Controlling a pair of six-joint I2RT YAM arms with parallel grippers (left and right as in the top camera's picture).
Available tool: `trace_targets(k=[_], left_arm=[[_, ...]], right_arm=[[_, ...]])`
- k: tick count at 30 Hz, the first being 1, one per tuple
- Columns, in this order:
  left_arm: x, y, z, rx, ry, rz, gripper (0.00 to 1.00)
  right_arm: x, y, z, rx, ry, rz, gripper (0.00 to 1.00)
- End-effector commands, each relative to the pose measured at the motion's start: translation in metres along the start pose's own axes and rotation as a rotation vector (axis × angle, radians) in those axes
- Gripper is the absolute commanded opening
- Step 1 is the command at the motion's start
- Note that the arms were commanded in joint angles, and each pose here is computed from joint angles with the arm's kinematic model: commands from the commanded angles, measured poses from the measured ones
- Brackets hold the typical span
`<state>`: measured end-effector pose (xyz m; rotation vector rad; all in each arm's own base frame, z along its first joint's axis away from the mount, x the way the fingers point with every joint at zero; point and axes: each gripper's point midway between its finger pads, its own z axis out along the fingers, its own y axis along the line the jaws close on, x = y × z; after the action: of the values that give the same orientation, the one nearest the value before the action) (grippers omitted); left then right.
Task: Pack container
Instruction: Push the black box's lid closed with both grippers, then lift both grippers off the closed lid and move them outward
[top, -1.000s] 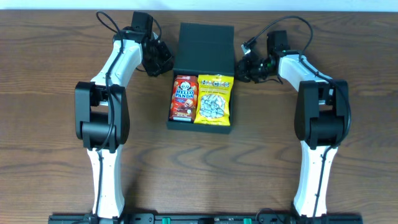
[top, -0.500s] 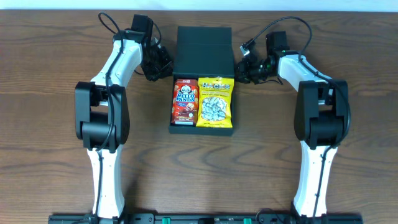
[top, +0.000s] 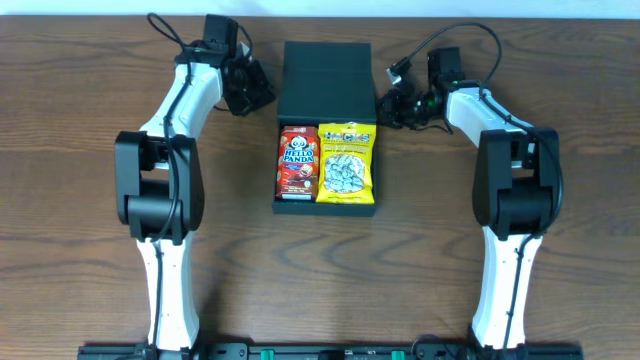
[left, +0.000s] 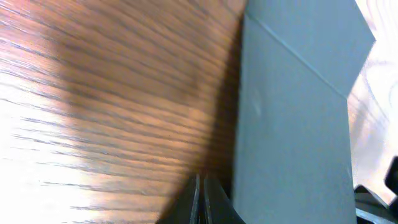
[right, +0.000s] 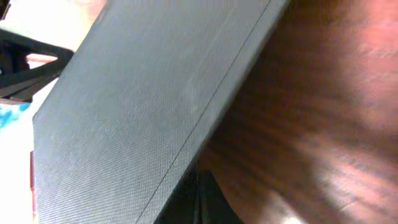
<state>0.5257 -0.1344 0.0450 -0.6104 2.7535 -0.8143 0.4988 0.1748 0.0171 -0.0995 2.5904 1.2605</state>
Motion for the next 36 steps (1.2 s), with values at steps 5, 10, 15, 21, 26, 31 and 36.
trace_targets(k=[5, 10, 15, 21, 26, 31, 36], left_arm=[[-0.002, 0.014, 0.009, -0.048, -0.011, -0.018, 0.06], [0.004, 0.02, 0.022, -0.042, 0.029, -0.065, 0.06], [0.005, 0.02, 0.023, -0.039, 0.034, -0.072, 0.06], [0.005, 0.02, 0.023, -0.037, 0.034, -0.085, 0.06], [0.004, 0.017, 0.024, -0.022, 0.033, -0.103, 0.06], [0.0, 0.002, 0.024, 0.051, 0.031, -0.083, 0.06], [-0.003, -0.008, 0.023, 0.105, 0.031, -0.063, 0.06]], right_arm=[[-0.009, -0.003, 0.005, 0.038, -0.036, -0.033, 0.01], [-0.011, 0.003, 0.005, 0.003, -0.04, -0.045, 0.01], [-0.014, 0.023, 0.004, -0.104, -0.041, -0.082, 0.01], [-0.013, 0.039, 0.002, -0.196, -0.03, -0.104, 0.01], [-0.011, 0.042, 0.001, -0.217, -0.025, -0.105, 0.02], [-0.01, 0.048, -0.001, -0.254, -0.016, -0.11, 0.02], [-0.009, 0.055, -0.003, -0.292, -0.013, -0.122, 0.01]])
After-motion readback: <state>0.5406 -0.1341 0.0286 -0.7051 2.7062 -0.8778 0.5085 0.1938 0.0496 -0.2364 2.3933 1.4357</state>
